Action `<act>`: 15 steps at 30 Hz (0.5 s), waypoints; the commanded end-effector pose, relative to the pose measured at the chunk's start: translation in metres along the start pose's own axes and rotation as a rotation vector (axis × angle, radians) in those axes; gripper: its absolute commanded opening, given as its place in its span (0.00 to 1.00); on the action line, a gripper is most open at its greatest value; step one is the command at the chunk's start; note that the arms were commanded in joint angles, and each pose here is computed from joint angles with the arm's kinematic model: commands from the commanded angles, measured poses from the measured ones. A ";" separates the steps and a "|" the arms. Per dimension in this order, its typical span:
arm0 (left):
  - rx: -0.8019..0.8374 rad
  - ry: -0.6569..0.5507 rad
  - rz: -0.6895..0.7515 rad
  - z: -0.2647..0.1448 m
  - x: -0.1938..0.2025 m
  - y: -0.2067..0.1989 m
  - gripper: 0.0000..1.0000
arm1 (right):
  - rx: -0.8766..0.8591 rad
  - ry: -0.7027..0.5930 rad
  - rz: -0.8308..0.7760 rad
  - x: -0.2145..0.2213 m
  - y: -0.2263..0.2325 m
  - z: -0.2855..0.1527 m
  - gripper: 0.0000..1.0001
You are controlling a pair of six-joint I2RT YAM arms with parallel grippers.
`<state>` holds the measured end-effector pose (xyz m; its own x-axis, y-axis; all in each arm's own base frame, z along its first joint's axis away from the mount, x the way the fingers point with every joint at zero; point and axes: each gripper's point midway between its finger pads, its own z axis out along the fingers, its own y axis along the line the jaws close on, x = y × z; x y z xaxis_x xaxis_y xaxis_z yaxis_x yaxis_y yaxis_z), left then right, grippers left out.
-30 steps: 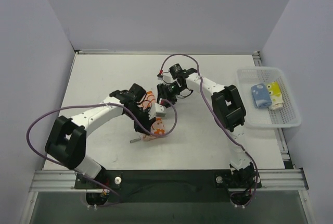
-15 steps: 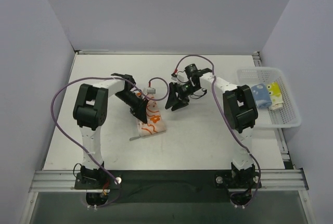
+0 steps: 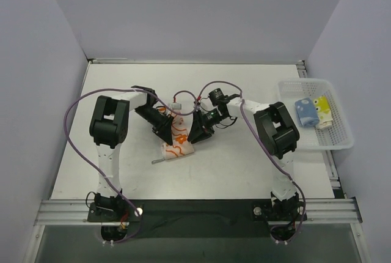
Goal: Roll the towels
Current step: Roll the towel
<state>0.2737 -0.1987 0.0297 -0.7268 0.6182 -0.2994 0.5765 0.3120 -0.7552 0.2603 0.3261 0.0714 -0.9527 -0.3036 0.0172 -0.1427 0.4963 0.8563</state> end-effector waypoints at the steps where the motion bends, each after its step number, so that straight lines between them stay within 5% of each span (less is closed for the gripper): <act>1: -0.017 -0.036 0.043 -0.005 -0.012 0.007 0.40 | -0.109 -0.061 0.054 -0.012 0.030 -0.007 0.29; 7: -0.051 -0.049 0.051 -0.008 -0.016 0.010 0.45 | -0.067 -0.047 0.195 -0.013 0.010 0.025 0.28; 15: -0.213 -0.089 0.136 -0.040 -0.024 0.003 0.63 | 0.047 -0.039 0.340 0.001 -0.032 0.038 0.23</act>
<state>0.2800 -0.1958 0.0394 -0.7315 0.6039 -0.3167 0.6014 0.3524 -0.7170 0.2605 0.3464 0.0398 -0.9691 -0.1294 0.2100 0.1057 0.5513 0.8276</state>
